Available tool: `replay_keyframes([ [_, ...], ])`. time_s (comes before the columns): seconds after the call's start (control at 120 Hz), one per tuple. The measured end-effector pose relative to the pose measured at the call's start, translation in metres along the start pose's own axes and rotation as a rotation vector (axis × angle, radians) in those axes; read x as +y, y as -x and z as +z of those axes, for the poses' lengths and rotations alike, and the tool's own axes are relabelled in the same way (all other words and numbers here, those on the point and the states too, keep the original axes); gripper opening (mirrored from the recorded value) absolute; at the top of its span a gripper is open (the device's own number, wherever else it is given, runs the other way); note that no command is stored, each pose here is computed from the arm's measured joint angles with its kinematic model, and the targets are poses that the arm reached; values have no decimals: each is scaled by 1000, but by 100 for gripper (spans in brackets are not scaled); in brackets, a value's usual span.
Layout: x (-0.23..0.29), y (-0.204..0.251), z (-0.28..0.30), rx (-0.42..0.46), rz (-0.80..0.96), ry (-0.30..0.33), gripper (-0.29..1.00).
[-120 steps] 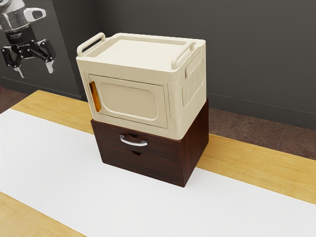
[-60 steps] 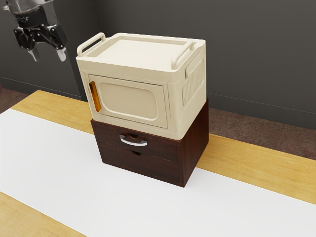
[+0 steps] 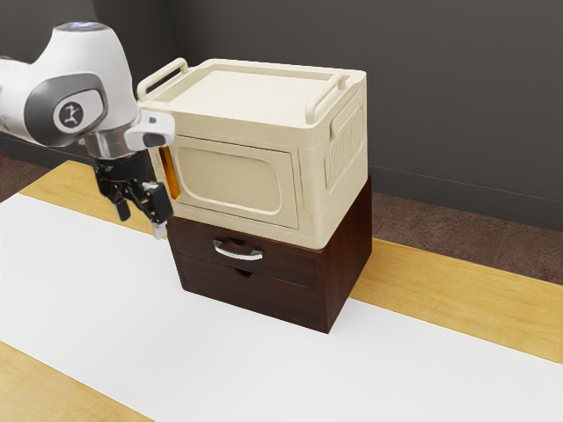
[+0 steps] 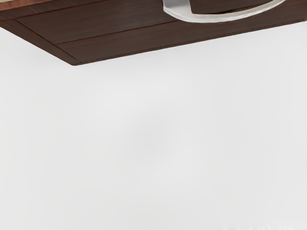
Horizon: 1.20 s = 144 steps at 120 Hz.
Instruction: Pull the drawer handle with one arm to open the drawer
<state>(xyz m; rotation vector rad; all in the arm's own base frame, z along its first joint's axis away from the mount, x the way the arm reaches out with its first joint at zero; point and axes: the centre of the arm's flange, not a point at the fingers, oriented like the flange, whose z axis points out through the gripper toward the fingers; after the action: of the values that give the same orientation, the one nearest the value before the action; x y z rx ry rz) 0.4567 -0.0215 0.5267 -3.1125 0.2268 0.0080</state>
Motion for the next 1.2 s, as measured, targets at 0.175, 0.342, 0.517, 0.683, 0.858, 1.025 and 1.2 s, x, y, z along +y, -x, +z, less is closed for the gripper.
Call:
replay_keyframes([
  [0.175, 85, 5, -4, 38, 335, -70, 70],
  [0.342, 99, -2, 6, 24, 560, -89, 70],
  [0.517, 102, -18, 41, 5, 786, -72, 70],
  [0.683, 100, -36, 64, 42, 962, -65, 70],
  [0.858, 102, -24, 84, 98, 1126, -100, 69],
  [1.025, 102, -15, 96, 182, 1250, -161, 68],
  [1.2, 100, -18, 102, 255, 1343, -219, 68],
])
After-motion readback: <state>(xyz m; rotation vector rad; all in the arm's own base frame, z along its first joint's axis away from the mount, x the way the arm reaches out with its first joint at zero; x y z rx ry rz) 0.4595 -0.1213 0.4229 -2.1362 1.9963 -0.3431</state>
